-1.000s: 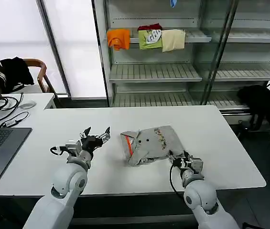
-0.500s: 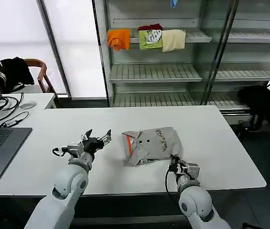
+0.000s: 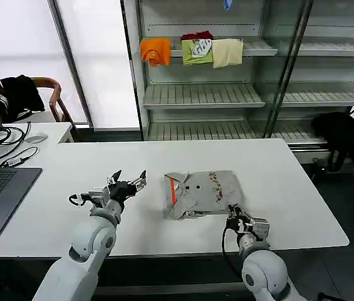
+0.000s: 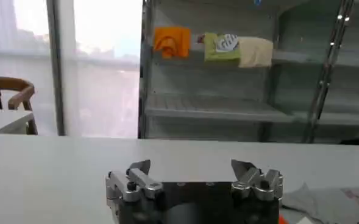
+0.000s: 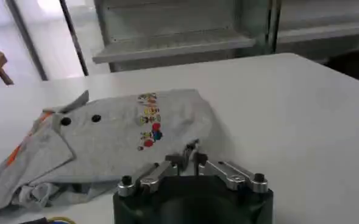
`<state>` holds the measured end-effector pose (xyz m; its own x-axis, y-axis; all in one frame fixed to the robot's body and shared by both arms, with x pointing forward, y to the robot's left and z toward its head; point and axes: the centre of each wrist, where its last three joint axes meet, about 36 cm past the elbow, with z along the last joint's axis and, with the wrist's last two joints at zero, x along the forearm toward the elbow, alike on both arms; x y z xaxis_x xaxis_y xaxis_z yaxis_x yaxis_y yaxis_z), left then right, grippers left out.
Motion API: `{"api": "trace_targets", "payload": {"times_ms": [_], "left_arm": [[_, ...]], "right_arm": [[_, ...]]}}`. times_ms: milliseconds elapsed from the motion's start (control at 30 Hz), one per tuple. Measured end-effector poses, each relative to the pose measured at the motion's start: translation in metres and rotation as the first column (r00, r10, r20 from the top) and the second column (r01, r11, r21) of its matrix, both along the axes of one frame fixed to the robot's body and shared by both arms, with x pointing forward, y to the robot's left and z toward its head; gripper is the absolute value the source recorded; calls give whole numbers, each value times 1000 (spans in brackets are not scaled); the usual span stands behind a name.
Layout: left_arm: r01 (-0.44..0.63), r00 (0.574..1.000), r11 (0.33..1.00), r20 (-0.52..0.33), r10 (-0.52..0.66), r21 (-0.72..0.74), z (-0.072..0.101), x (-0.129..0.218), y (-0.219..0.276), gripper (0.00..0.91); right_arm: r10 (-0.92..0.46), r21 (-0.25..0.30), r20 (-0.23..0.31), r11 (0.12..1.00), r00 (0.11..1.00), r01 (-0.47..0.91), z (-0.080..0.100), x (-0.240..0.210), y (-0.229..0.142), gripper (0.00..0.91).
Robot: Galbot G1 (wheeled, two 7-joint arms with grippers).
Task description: Fold and organize the clothes.
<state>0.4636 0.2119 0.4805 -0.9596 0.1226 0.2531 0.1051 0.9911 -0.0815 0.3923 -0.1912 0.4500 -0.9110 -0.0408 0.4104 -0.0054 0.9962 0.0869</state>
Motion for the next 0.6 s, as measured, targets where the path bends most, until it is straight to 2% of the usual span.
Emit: {"api": "trace_targets", "payload": {"times_ms": [233, 433, 600], "left_arm": [[-3, 1000, 1000, 0, 3, -6, 0, -2, 0, 907], [-5, 1000, 1000, 1, 5, -23, 3, -6, -1, 907], [-18, 1000, 999, 20, 19, -47, 8, -13, 0, 907]], "right_arm": [[50, 2, 22, 999, 999, -50, 9, -16, 0, 907], [67, 3, 65, 998, 996, -67, 22, -21, 3, 907], [58, -25, 124, 998, 991, -55, 35, -19, 2, 907]]}}
